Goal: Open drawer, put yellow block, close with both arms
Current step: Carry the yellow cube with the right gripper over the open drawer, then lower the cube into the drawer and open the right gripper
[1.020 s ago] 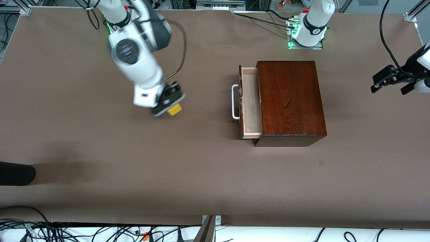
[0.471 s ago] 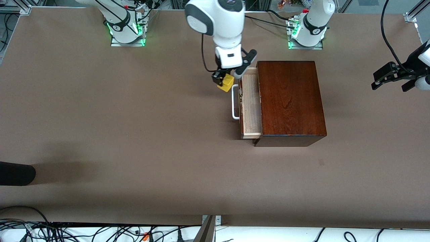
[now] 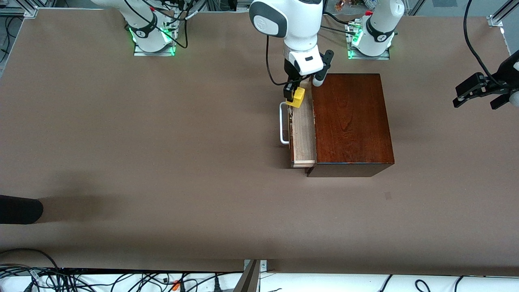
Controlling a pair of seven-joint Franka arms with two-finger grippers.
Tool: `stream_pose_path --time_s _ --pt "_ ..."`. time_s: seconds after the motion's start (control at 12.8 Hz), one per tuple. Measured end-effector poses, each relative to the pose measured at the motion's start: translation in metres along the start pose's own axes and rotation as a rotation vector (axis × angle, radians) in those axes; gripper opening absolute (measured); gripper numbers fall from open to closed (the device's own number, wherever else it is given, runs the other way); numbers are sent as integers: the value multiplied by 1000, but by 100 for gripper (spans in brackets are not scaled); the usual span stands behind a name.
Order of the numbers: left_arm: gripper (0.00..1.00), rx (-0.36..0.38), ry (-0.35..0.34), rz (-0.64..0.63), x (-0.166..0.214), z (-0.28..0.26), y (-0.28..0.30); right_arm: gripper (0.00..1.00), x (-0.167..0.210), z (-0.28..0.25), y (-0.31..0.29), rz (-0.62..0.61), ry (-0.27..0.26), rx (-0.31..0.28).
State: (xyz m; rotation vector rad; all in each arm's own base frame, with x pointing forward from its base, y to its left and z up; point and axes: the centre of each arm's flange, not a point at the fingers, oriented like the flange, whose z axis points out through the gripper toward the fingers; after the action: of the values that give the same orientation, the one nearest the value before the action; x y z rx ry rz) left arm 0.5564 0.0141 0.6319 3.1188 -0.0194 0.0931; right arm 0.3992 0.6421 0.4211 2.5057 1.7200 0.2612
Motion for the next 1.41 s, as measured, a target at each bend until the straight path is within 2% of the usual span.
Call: stream_pose_path --time_s 0.47,0.86,1.1,1.41 --pt "100 -2 -24 17 8 13 10 56 9 14 3 -152 14 -8" --pt "100 -2 -33 19 11 19 11 56 15 18 8 -270 66 -25" --pt "100 -2 -33 19 12 19 11 56 16 41 7 -335 47 -18" --pt "100 -2 -33 19 12 19 11 56 15 54 8 -359 36 -14"
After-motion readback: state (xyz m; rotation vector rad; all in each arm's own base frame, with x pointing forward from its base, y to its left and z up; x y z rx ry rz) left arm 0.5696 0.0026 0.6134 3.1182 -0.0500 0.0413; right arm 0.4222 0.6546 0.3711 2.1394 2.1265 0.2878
